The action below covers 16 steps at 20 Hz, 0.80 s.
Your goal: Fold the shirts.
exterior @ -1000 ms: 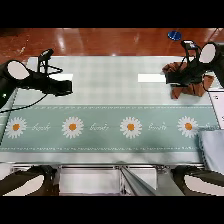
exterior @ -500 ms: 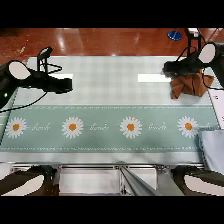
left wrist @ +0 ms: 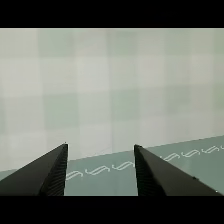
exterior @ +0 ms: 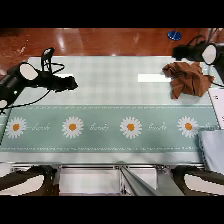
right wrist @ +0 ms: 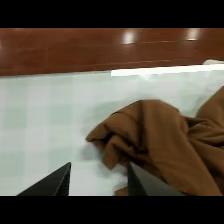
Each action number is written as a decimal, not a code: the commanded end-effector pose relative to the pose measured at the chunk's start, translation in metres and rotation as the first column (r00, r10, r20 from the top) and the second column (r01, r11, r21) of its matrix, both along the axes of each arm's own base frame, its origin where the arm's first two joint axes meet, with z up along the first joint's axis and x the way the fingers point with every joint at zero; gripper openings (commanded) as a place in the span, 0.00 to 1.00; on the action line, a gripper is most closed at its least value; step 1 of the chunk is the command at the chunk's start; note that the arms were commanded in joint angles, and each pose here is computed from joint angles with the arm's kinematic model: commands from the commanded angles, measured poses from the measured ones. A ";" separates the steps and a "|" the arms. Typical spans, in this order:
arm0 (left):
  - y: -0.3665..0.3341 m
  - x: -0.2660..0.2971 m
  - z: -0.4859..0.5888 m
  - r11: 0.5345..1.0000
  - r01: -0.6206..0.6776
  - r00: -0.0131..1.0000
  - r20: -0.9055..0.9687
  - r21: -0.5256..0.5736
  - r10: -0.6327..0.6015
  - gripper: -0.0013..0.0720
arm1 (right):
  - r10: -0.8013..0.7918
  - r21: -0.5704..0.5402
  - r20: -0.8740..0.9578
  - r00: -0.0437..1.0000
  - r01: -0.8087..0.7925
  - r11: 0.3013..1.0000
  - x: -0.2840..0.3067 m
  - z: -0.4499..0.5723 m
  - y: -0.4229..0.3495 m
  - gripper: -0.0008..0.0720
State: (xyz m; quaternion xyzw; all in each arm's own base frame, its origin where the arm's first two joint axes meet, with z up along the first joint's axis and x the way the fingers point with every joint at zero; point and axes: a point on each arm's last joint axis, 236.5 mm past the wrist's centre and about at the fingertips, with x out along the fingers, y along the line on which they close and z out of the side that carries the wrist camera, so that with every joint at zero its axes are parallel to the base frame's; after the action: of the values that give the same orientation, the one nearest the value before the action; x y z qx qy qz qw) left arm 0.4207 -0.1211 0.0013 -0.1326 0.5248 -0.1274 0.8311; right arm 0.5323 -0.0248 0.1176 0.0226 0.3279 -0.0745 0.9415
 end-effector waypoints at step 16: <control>0.029 -0.016 0.009 1.000 -0.005 0.990 -0.142 -0.008 0.004 0.71 | -0.095 0.300 -0.508 0.856 0.279 0.912 -0.019 -0.215 -0.092 0.06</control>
State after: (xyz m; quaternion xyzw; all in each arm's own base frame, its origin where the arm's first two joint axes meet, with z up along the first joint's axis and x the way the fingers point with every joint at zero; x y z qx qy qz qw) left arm 0.4139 -0.1080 -0.0060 -0.1391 0.5620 -0.1206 0.8064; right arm 0.5162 -0.1502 -0.0855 0.1746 0.5300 -0.1679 0.8127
